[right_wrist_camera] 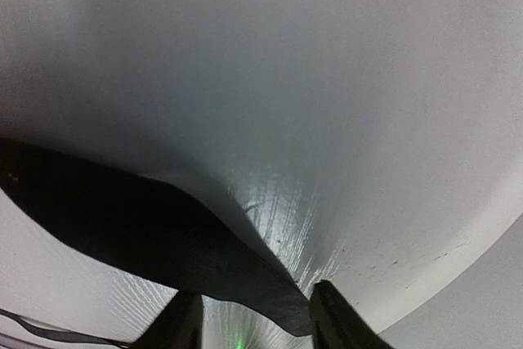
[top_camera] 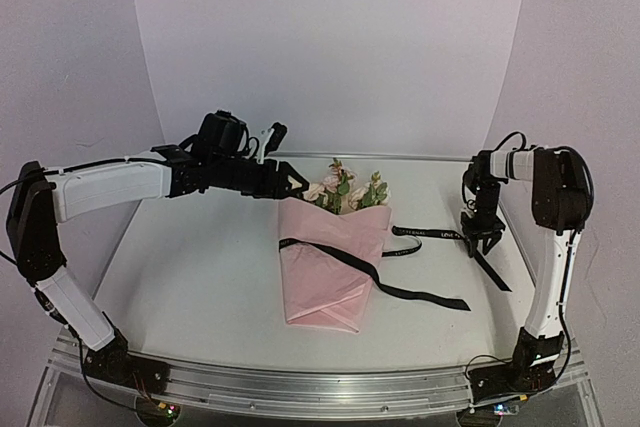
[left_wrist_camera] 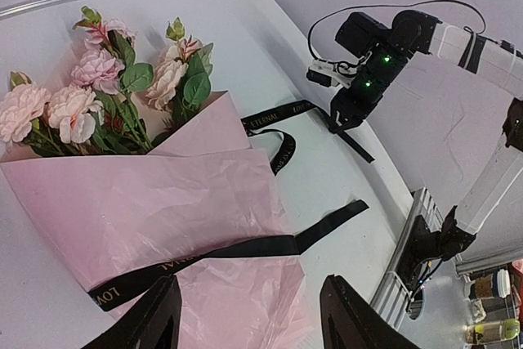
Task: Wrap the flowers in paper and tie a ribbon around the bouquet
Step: Cross the ribbon over the folded bouquet.
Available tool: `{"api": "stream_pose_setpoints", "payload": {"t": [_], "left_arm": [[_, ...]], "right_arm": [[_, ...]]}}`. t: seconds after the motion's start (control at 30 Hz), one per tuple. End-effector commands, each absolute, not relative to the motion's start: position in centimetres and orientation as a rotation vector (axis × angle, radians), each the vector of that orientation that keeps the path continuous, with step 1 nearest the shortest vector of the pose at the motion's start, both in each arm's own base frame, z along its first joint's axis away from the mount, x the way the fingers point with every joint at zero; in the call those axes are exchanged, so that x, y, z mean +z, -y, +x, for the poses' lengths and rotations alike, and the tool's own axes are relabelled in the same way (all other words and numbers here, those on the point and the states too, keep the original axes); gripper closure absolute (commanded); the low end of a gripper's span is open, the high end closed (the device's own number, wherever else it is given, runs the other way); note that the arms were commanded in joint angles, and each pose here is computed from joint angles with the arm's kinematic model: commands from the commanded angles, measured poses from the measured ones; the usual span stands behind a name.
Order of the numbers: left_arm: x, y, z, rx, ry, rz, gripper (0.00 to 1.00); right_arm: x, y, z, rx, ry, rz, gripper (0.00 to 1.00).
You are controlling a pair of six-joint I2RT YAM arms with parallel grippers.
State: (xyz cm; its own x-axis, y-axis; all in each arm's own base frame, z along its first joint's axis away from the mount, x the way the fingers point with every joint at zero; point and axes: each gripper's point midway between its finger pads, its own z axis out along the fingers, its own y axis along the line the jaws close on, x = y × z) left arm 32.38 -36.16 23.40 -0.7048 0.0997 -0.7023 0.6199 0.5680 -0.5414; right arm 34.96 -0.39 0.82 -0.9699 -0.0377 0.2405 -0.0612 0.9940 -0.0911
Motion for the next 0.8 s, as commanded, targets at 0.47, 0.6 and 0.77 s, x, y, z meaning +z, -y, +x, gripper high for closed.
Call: {"api": "stream_pose_setpoints", "payload": {"t": [0.47, 0.6, 0.77], "left_arm": [[26.7, 36.3, 32.7, -1.117, -2.088, 0.563, 0.4], [26.6, 36.2, 32.6, -1.125, -2.087, 0.56, 0.4], [26.3, 36.2, 32.5, -1.127, -2.089, 0.564, 0.4]], "right_arm": [[6.7, -2.0, 36.2, 0.039, 3.024, -0.29, 1.0], [8.8, -6.1, 35.2, -0.097, 3.053, -0.417, 1.0], [10.2, -11.4, 34.5, -0.235, 3.115, -0.532, 1.0]]}}
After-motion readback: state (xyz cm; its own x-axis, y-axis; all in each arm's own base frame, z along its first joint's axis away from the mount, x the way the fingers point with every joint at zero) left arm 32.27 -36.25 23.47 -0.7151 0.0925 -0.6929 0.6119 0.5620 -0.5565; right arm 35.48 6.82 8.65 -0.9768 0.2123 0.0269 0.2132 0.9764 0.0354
